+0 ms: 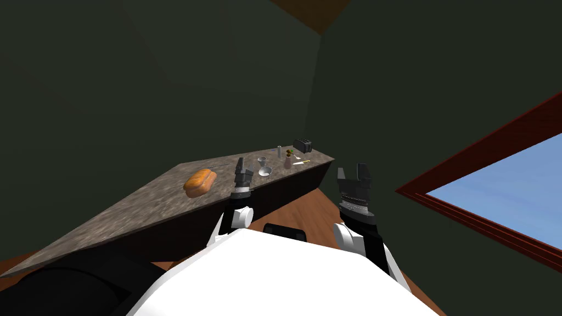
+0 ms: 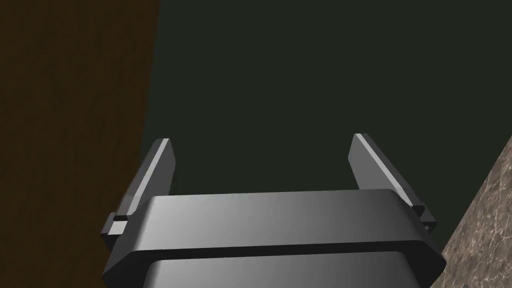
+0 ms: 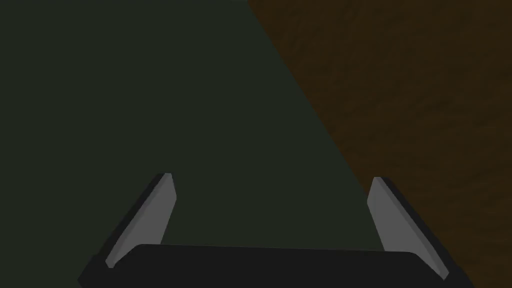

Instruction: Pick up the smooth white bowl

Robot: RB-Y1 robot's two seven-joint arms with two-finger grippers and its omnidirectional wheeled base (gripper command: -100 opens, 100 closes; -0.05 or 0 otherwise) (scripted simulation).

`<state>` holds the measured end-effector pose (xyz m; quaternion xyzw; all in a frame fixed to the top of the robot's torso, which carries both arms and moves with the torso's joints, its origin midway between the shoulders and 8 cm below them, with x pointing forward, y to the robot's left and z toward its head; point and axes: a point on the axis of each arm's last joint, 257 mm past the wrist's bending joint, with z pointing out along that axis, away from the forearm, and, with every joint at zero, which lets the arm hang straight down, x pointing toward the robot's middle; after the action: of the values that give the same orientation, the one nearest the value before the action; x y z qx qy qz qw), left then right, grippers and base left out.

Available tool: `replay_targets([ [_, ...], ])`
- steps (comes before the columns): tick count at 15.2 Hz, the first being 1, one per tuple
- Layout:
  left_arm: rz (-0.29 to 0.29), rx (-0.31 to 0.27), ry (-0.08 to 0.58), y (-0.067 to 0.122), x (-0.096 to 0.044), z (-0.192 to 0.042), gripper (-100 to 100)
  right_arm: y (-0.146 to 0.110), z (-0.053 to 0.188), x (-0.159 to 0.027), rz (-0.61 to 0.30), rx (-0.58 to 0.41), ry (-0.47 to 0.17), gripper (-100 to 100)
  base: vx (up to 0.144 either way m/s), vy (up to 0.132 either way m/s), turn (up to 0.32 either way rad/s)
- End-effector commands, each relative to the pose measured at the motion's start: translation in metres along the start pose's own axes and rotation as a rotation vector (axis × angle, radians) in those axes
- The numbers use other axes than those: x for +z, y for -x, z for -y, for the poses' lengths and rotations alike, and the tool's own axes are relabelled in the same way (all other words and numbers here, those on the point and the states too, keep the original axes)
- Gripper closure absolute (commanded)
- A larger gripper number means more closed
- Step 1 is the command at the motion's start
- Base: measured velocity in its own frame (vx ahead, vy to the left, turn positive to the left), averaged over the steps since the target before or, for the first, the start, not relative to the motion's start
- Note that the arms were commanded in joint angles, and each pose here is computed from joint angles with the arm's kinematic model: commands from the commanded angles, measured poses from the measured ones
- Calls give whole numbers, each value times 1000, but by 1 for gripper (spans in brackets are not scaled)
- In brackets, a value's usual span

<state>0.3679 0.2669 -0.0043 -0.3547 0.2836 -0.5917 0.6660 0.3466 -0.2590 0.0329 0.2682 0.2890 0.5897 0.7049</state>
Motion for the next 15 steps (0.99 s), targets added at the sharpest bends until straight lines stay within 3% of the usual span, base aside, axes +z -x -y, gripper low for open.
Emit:
replay_targets([
  [1, -35, 22, 17, -1, -1, -4, -100, 0, 0, 0, 0, 0, 0, 0, 4, -5, -20],
  [5, -80, 55, 55, 0, -3, -13, -100, 0, 0, 0, 0, 0, 0, 0, 13, -11, -29],
  [7, -111, 86, 110, 6, -6, -25, -100, 0, 0, 0, 0, 0, 0, 0, 26, -16, -49],
  [10, -124, 103, 143, 10, -7, -32, -100, 0, 0, 0, 0, 0, 0, 0, 27, -24, -46],
  [15, -134, 144, 251, 30, -13, -53, -100, 0, 0, 0, 0, 0, 0, 0, 31, -20, -55],
])
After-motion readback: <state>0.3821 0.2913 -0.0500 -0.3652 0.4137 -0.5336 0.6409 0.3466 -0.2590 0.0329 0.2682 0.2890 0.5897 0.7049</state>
